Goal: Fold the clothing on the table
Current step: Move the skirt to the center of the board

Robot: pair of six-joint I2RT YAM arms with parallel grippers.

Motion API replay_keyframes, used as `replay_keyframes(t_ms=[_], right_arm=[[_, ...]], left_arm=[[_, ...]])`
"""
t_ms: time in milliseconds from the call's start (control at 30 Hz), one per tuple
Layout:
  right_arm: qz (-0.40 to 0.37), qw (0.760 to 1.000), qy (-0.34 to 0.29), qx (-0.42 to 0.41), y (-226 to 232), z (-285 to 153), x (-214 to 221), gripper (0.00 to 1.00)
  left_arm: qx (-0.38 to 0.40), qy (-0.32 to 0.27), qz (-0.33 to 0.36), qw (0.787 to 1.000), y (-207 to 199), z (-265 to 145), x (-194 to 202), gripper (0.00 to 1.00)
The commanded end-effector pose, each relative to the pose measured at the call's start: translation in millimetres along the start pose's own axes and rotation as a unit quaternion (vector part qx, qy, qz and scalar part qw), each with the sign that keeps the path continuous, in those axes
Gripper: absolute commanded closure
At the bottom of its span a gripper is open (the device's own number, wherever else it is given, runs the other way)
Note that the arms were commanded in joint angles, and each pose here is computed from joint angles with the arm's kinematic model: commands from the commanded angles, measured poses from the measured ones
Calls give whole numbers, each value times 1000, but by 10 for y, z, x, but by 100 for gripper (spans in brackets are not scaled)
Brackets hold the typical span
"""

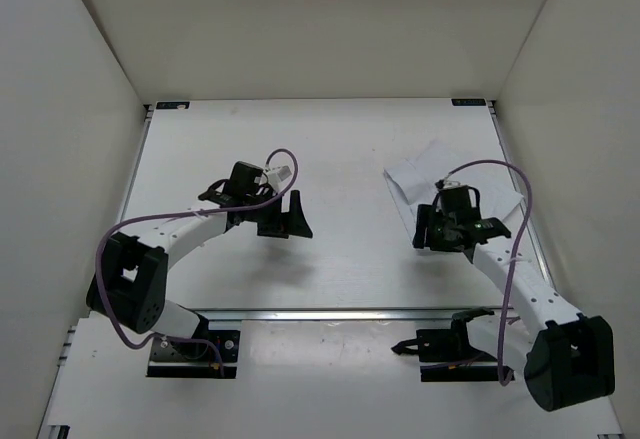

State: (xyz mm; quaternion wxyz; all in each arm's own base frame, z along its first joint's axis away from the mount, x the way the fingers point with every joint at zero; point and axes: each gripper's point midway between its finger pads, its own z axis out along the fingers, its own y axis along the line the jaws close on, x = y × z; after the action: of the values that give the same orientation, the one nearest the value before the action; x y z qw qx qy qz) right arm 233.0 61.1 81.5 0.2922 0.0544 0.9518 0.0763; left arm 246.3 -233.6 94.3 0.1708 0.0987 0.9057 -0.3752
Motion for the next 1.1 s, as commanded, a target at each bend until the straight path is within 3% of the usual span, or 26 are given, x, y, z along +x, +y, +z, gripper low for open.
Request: replay_keyframes(t_ms=[0,233,367,433,633,667,700,733,767,800,833,867,900,1000,1067], right_arm=[[-94,995,0,26,-18,65,-44,44],[-177,982,-18,57,-181,279,-199,45],[-226,972,-41,56,-161,412,-310,46],[-245,968,-11,57,-155,539,-184,51],[-253,965,69,30,26,651,173,49],[-244,967,74,27,38,634,198,55],[-235,969,75,26,53,643,186,72],[-231,969,87,17,61,644,235,84],[-194,976,93,2,122,648,242,100],[-176,979,100,-4,171,641,256,100],[-175,978,107,-29,311,629,299,100],[-166,978,111,-53,491,592,364,100],[-159,977,115,-78,682,559,432,100],[-142,972,118,-148,1161,377,649,100],[-123,969,134,-165,1234,296,888,100]], left_arm=[[-31,12,24,999,124,-43,-13,1],[14,1,93,996,-24,-80,60,1],[51,-52,139,988,-182,-118,-4,1],[65,-56,128,988,-194,-118,24,1],[92,-63,99,989,-169,-132,-6,2],[94,-64,102,988,-178,-132,-14,7],[95,-69,104,988,-180,-139,-59,13],[99,-56,98,989,-184,-128,6,31],[100,-56,92,989,-177,-119,-33,65],[95,-59,81,990,-145,-120,-87,97],[89,-61,71,992,-113,-122,-107,100],[87,-66,65,992,-92,-128,-160,99],[83,-71,62,992,-91,-124,-204,89],[55,-84,86,991,-124,-101,-385,75],[32,-78,105,991,-168,-43,-468,62]])
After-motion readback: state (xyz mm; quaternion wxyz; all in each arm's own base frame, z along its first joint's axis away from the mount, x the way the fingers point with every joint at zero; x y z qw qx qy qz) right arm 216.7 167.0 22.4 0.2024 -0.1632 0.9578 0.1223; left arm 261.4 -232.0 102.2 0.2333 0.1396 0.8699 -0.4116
